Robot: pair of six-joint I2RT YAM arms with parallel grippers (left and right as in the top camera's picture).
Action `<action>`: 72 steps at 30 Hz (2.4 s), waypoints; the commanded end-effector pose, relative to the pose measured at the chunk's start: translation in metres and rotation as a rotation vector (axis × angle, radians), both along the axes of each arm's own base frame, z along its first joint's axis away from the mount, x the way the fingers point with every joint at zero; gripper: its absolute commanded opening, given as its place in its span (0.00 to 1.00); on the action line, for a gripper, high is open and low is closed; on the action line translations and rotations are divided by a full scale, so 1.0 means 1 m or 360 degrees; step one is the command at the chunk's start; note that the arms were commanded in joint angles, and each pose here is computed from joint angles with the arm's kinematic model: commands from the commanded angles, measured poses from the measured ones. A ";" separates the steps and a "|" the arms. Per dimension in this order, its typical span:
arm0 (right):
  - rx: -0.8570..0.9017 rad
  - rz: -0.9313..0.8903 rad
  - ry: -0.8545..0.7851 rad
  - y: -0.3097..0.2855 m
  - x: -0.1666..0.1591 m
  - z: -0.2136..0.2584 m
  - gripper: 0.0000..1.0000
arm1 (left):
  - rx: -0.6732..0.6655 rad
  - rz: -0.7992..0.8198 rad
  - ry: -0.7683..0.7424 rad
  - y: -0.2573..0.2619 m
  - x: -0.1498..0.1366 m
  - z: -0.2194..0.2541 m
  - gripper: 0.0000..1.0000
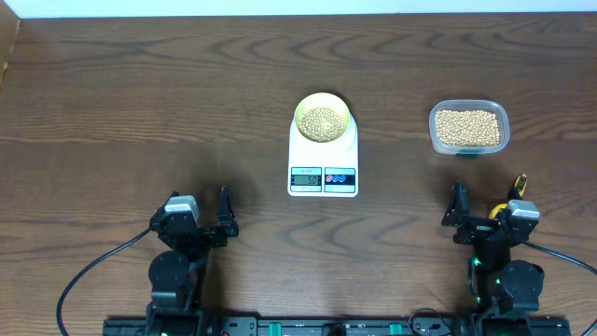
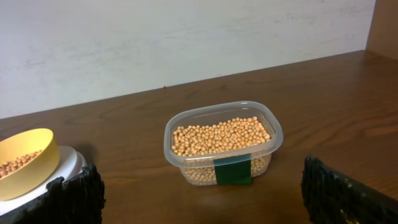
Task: Scoop item into bowl and weigh 50g on scale
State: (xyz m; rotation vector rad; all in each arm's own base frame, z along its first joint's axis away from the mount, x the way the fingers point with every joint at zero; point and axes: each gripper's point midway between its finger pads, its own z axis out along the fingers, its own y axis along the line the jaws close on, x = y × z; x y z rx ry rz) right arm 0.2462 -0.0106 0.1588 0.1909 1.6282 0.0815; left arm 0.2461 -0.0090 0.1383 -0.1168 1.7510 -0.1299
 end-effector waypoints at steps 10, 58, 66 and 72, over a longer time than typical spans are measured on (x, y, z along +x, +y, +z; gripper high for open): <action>-0.0018 -0.0005 -0.0002 -0.001 0.000 0.000 0.99 | 0.0029 0.0093 -0.0050 0.013 -0.002 -0.001 0.98; -0.0018 -0.0007 -0.0002 -0.001 0.000 0.000 0.99 | 0.0029 0.0016 -0.0044 0.002 -0.002 -0.002 0.98; -0.0018 -0.0007 -0.0002 -0.001 0.000 0.000 0.99 | 0.0029 0.0016 -0.0044 0.002 -0.002 -0.002 0.98; -0.0018 -0.0007 -0.0002 -0.001 0.000 0.000 0.99 | 0.0029 0.0016 -0.0044 0.002 -0.002 -0.002 0.98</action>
